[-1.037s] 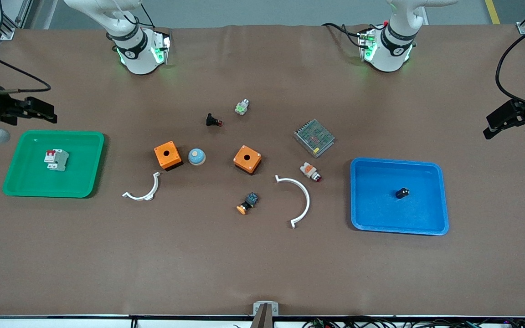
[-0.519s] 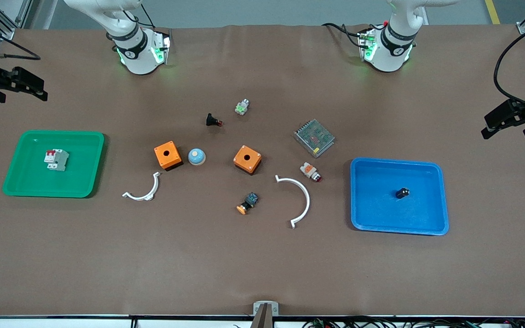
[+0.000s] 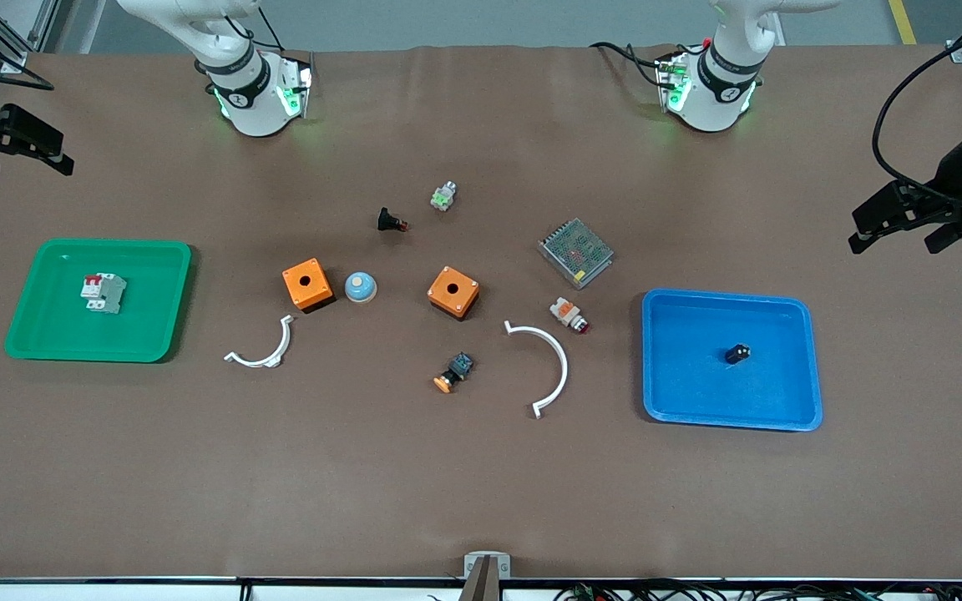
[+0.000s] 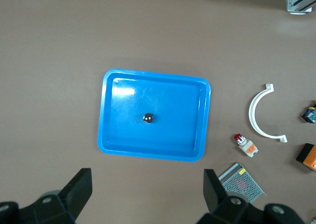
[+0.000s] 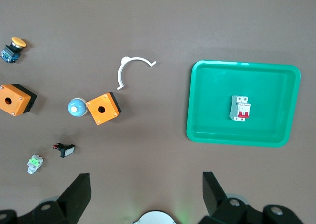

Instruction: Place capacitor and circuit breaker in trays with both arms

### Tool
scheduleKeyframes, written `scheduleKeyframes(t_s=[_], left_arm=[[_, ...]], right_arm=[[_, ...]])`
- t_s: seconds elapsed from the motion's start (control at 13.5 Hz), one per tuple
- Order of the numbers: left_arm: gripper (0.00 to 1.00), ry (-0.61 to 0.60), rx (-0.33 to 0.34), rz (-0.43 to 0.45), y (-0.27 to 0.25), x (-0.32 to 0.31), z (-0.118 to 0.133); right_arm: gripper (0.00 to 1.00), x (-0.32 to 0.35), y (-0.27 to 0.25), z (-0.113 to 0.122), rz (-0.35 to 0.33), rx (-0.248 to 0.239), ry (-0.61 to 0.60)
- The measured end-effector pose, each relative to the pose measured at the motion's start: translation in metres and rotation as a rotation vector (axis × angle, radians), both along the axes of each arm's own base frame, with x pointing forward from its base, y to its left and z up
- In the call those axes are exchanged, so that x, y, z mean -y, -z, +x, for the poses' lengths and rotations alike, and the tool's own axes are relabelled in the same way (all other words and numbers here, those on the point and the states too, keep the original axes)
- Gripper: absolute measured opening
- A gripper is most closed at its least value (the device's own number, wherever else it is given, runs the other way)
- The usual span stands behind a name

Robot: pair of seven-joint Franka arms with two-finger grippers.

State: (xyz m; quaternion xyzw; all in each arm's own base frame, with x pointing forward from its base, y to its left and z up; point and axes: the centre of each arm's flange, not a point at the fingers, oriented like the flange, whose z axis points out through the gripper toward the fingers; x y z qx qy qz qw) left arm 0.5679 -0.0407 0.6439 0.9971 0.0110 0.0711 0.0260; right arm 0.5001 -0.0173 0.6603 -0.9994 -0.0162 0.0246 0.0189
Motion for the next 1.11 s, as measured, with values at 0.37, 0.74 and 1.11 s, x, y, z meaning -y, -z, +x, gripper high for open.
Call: scheduleKeyframes(t_s=[0.37, 0.74, 1.11], left_arm=[[1.0, -0.006, 0.009, -0.001, -0.0044, -0.003, 0.0004], [1.0, -0.006, 0.006, -0.001, -0.0025, -0.003, 0.0015], [1.0, -0.006, 0.004, -0.001, -0.0016, -0.0029, 0.002]], right_arm=[[1.0, 0.0001, -0.0006, 0.0023, 0.0, 0.019, -0.004], [1.0, 0.0003, 0.0005, 0.0029, 0.0, 0.021, -0.016], [1.0, 0.0, 0.0016, 0.0029, 0.001, 0.018, -0.02]])
